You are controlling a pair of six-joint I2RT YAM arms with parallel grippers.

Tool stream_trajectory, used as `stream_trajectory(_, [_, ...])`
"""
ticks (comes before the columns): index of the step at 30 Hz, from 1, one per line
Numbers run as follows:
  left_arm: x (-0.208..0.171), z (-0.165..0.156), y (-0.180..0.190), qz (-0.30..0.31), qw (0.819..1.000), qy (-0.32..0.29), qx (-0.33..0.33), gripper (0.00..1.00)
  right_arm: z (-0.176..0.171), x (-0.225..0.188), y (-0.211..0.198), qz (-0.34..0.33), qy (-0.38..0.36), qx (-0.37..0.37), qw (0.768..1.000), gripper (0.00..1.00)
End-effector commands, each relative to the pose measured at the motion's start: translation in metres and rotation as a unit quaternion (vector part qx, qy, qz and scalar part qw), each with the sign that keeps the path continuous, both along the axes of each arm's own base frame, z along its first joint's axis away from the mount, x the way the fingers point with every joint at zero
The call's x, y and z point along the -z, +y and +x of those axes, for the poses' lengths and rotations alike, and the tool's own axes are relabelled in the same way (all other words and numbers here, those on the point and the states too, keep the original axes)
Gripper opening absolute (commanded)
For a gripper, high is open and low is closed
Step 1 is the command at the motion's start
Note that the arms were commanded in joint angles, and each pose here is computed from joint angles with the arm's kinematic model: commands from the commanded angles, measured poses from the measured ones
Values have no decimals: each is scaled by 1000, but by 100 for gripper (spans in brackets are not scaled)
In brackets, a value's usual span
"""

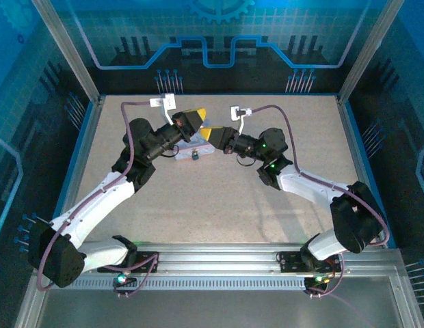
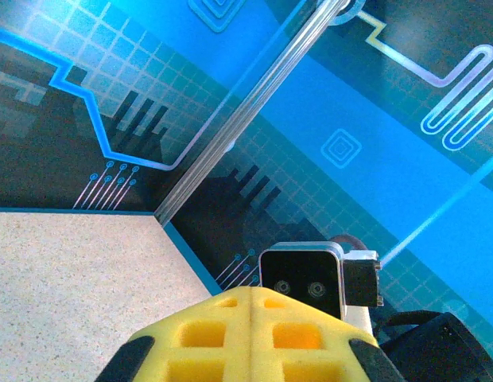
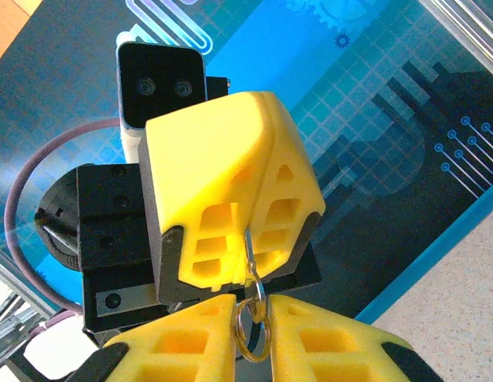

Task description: Unlock the padlock with the key

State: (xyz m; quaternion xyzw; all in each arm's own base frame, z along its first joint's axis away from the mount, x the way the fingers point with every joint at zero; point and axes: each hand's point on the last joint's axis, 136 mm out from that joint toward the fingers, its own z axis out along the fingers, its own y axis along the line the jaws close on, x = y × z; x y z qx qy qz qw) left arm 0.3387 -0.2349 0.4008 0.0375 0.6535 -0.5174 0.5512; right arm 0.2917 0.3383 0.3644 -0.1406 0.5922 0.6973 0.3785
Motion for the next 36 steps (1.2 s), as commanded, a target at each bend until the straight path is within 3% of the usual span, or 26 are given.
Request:
stream_trajectory(1, [0,4,4,-14,1000,0,-8,0,0,-15,2,16,-11,3,1000,18])
stream_trajectory(12, [2,3,3,-15,1000,2,-5,0,3,-14,3,14,-7,6,1000,14])
stream_trajectory(20, [2,3,4,-15,1000,2,-8,0,4,-10,1,5,-6,15,1000,2])
stream_trajectory(23, [3,4,7,-10,1000,3,-14,21,3,-3,0,-18,-8,22,1000,0])
stream_trajectory(26, [4,6,12,-8,1000,7,-19,33,0,9,-2,-60,-11,32,998,0])
stream_trajectory(28, [6,10,18,-7,1000,15,-26,51,-1,18,-6,-93,-13,43,995,0])
stream_trajectory(30, [9,15,28,-3,999,27,-38,63,-3,30,-12,-128,-15,56,990,0])
stream_trajectory(32, [18,24,38,10,997,50,-55,69,-5,45,-22,-175,-15,78,981,0])
stream_trajectory(36, [38,40,54,36,992,95,-69,71,-12,75,-44,-285,-29,116,951,0])
